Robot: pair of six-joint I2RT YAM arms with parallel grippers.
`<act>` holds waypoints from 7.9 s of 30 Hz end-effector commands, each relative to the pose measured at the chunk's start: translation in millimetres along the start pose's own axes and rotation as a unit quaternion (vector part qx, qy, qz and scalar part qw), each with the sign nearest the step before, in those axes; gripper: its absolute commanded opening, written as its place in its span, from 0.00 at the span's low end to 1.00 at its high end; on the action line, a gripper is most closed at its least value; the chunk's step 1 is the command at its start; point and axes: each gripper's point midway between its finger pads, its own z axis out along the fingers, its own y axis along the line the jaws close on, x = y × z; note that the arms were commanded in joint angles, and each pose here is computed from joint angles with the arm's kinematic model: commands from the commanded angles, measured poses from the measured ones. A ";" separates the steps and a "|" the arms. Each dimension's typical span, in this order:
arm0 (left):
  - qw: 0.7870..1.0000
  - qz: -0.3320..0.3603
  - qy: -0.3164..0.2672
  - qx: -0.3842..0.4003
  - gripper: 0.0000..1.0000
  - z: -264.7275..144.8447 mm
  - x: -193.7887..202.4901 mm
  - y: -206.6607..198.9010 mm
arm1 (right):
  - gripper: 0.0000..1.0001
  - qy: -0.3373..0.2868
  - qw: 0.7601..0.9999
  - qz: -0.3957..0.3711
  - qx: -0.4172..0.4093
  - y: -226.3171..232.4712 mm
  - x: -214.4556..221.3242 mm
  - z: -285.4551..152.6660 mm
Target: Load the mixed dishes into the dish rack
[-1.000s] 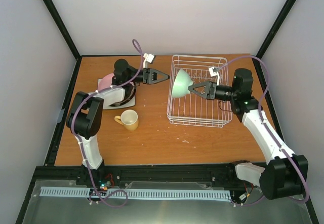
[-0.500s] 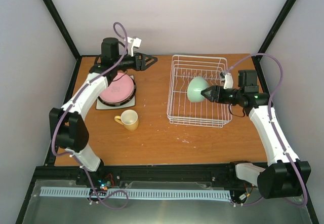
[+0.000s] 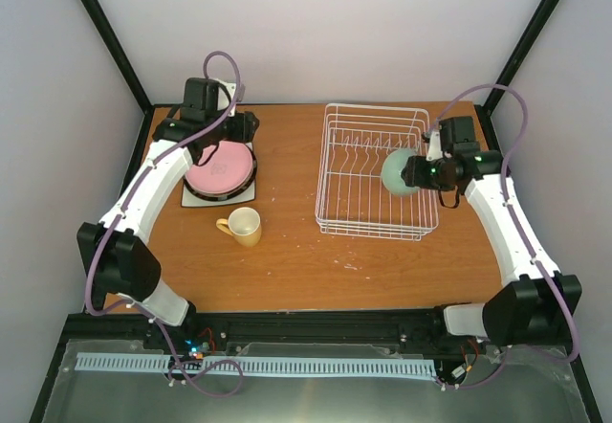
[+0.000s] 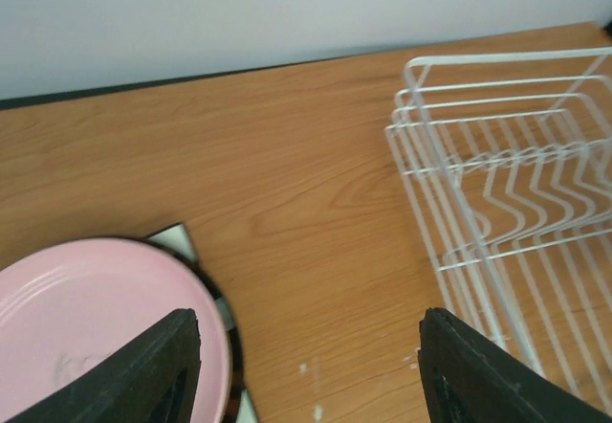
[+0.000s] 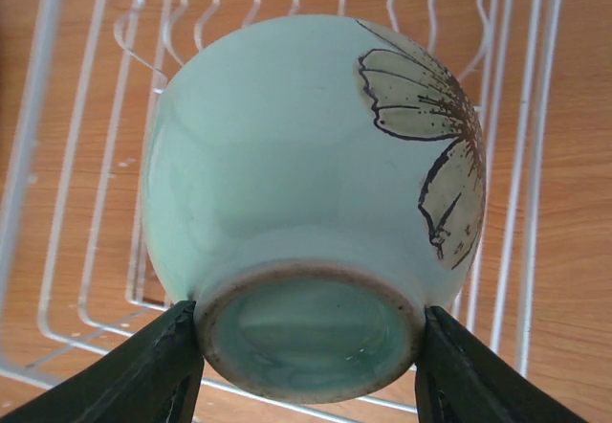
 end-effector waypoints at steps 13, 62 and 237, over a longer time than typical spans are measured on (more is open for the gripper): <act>0.988 0.024 0.029 -0.151 0.64 -52.3 18.0 43.0 | 0.03 0.053 0.990 -0.030 0.129 -17.5 13.6 53.9; 0.980 0.147 0.130 -0.032 0.90 -98.3 152.4 -6.8 | 0.78 0.119 0.979 -0.044 0.159 -34.5 21.1 112.3; 0.707 -0.366 -0.224 0.562 0.01 -171.4 -25.8 -122.5 | 0.04 -0.243 0.714 -0.279 -0.594 350.0 -1.0 -119.5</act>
